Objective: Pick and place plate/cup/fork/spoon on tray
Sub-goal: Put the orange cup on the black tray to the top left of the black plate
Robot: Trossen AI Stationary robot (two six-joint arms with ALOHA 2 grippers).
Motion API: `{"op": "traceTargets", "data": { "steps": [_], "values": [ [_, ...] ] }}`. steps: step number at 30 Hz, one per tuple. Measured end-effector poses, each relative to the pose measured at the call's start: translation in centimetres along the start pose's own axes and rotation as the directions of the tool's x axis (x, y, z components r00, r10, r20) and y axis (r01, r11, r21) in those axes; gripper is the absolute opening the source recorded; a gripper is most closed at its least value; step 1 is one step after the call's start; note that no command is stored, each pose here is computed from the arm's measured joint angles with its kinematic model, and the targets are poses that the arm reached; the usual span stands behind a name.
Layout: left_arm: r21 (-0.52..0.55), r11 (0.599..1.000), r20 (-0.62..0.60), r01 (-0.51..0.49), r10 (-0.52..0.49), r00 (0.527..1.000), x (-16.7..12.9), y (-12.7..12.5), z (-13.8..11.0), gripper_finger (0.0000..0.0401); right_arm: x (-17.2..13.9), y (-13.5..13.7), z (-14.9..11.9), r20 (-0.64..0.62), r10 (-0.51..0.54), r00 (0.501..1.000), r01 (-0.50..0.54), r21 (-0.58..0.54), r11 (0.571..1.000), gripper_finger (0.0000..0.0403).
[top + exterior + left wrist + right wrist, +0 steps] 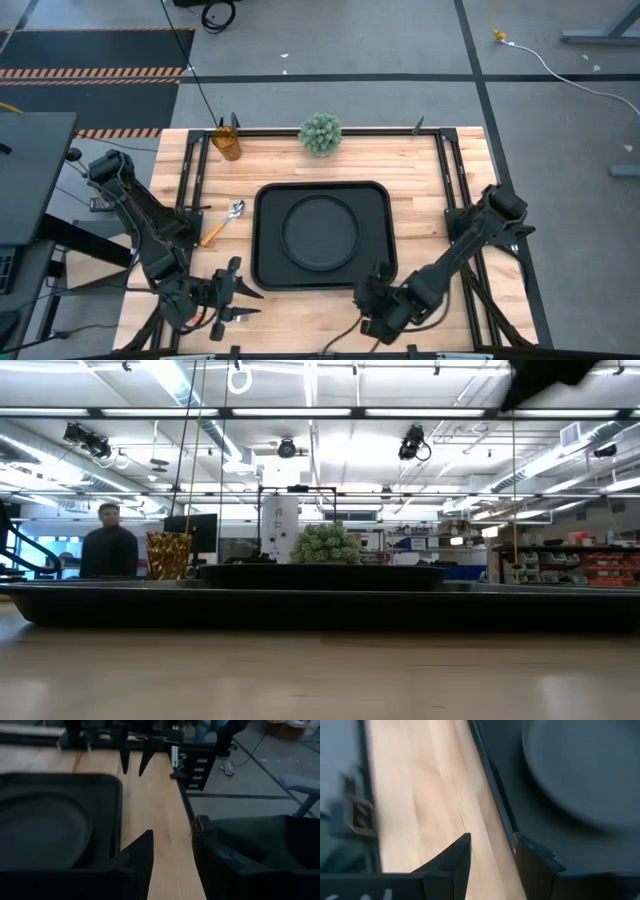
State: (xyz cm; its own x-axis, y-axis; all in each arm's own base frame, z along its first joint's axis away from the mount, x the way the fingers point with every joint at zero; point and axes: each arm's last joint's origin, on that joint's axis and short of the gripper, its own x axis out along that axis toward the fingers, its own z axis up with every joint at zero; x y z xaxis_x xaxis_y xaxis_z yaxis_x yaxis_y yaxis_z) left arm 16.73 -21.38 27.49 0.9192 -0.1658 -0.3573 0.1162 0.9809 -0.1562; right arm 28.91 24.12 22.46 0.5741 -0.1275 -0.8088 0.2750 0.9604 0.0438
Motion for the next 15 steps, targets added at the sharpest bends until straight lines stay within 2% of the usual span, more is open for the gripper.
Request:
{"op": "traceTargets", "data": {
  "steps": [2,6,12,15],
  "values": [
    [0.021,1.000,0.020,0.011,-0.012,1.000,0.0,-0.1,0.3,0.0142,-1.0,0.4,0.6,0.122,0.006,0.993,-0.004,-0.024,1.000,0.0153],
    [0.025,0.999,0.039,0.021,-0.022,0.999,0.0,-0.3,0.5,0.0142,-2.1,1.4,1.6,0.340,-0.002,0.940,-0.005,0.018,1.000,0.0153],
    [0.023,1.000,0.038,0.021,-0.022,0.999,0.0,-0.3,0.5,0.0142,-2.8,2.7,2.9,0.469,0.076,0.880,-0.028,-0.108,0.994,0.0153],
    [0.032,0.999,0.038,0.021,-0.022,0.999,0.0,-0.3,0.5,0.0142,-3.0,2.7,3.7,0.525,0.065,0.848,-0.030,-0.076,0.997,0.0154]
  ]
}}
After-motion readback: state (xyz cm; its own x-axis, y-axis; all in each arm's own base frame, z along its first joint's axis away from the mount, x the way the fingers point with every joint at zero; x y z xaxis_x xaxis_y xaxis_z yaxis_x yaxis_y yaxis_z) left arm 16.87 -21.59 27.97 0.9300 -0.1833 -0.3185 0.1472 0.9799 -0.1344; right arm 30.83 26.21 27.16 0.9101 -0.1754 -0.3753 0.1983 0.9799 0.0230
